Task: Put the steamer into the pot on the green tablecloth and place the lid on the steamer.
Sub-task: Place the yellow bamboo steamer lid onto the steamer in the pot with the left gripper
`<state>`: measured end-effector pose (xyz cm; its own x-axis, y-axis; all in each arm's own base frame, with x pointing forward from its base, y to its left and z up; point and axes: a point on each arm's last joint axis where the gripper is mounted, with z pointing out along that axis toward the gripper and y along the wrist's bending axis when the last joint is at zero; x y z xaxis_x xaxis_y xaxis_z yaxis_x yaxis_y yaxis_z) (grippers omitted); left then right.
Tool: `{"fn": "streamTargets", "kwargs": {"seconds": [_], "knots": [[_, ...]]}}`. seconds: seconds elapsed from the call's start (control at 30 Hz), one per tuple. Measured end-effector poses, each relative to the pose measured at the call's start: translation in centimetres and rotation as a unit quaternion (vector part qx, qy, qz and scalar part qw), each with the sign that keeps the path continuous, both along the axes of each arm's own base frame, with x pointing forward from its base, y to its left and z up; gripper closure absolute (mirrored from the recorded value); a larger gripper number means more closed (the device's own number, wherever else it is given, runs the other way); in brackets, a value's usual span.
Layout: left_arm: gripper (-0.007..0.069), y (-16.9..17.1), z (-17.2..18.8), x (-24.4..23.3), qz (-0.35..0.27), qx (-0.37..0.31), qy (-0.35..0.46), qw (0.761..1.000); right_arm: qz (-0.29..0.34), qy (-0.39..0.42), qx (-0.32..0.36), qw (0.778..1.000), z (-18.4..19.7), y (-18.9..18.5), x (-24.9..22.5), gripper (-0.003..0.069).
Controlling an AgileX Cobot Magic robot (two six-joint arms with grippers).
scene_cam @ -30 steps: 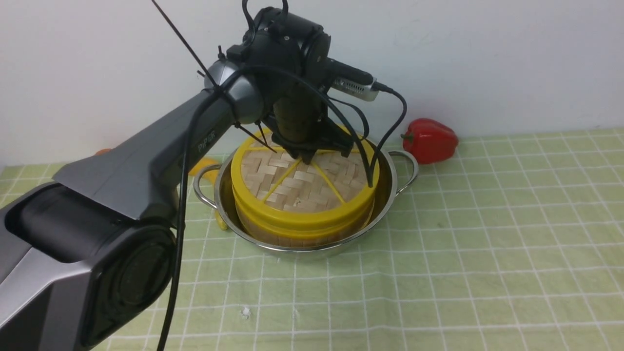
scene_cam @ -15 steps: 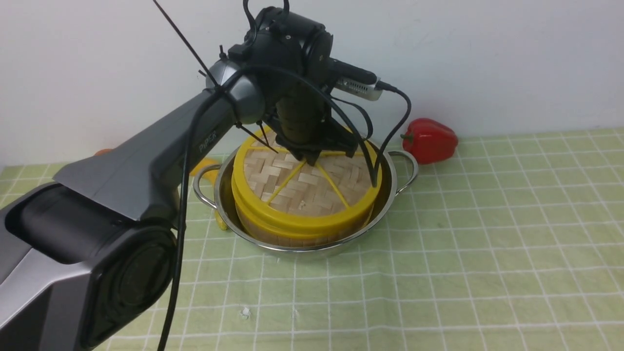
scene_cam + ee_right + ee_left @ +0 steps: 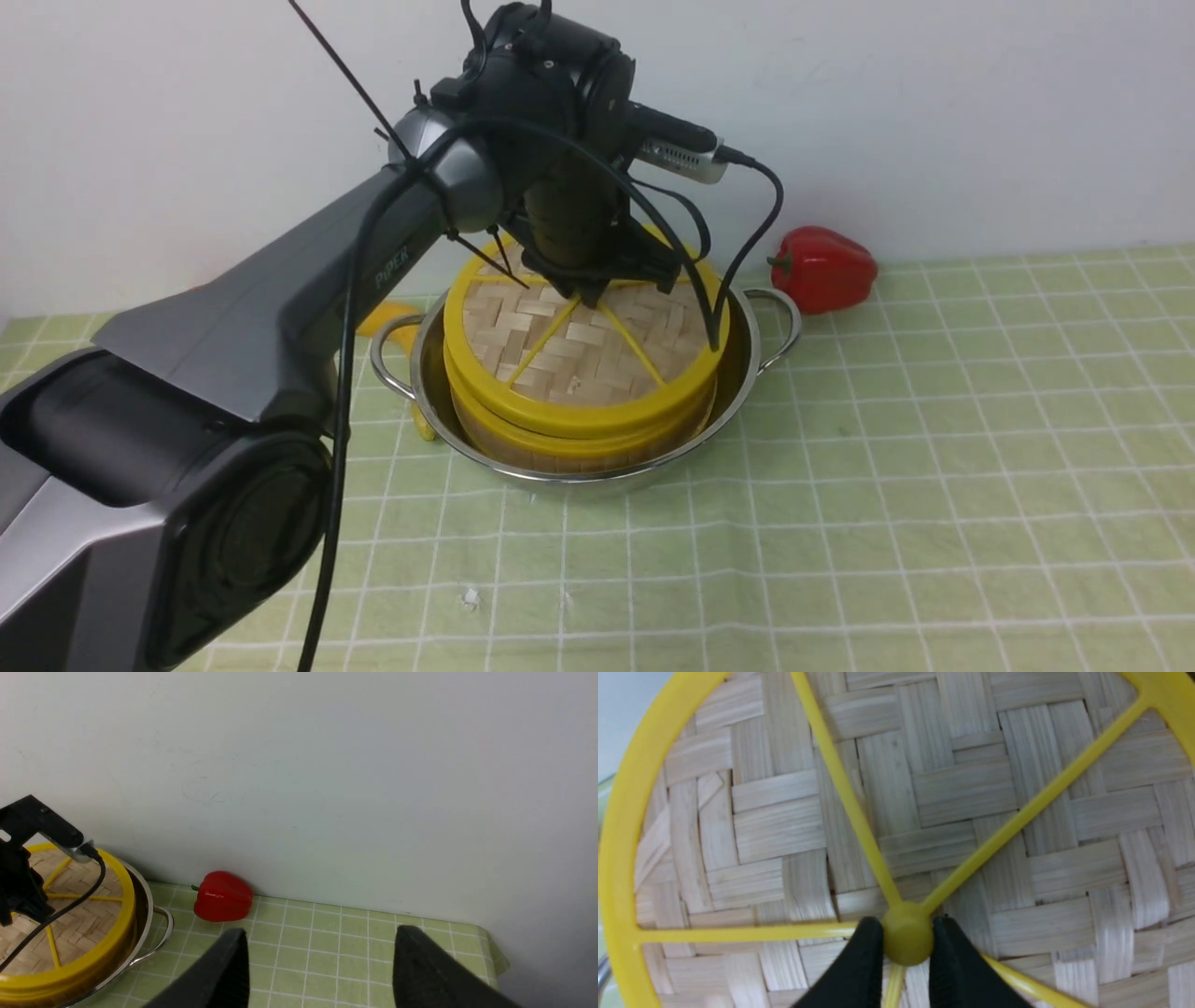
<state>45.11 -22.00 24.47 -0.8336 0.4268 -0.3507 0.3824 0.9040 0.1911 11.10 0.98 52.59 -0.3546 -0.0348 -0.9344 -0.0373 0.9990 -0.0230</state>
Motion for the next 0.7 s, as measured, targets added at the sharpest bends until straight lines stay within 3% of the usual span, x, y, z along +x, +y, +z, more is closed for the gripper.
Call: {"fn": "streamTargets", "kwargs": {"seconds": [0.7], "knots": [[0.0509, 0.2, 2.3, -0.6, 0.0, -0.02, -0.017, 1.0, 0.0, 0.001, 0.0, 1.0, 0.0, 0.0, 0.1, 0.0239]]}}
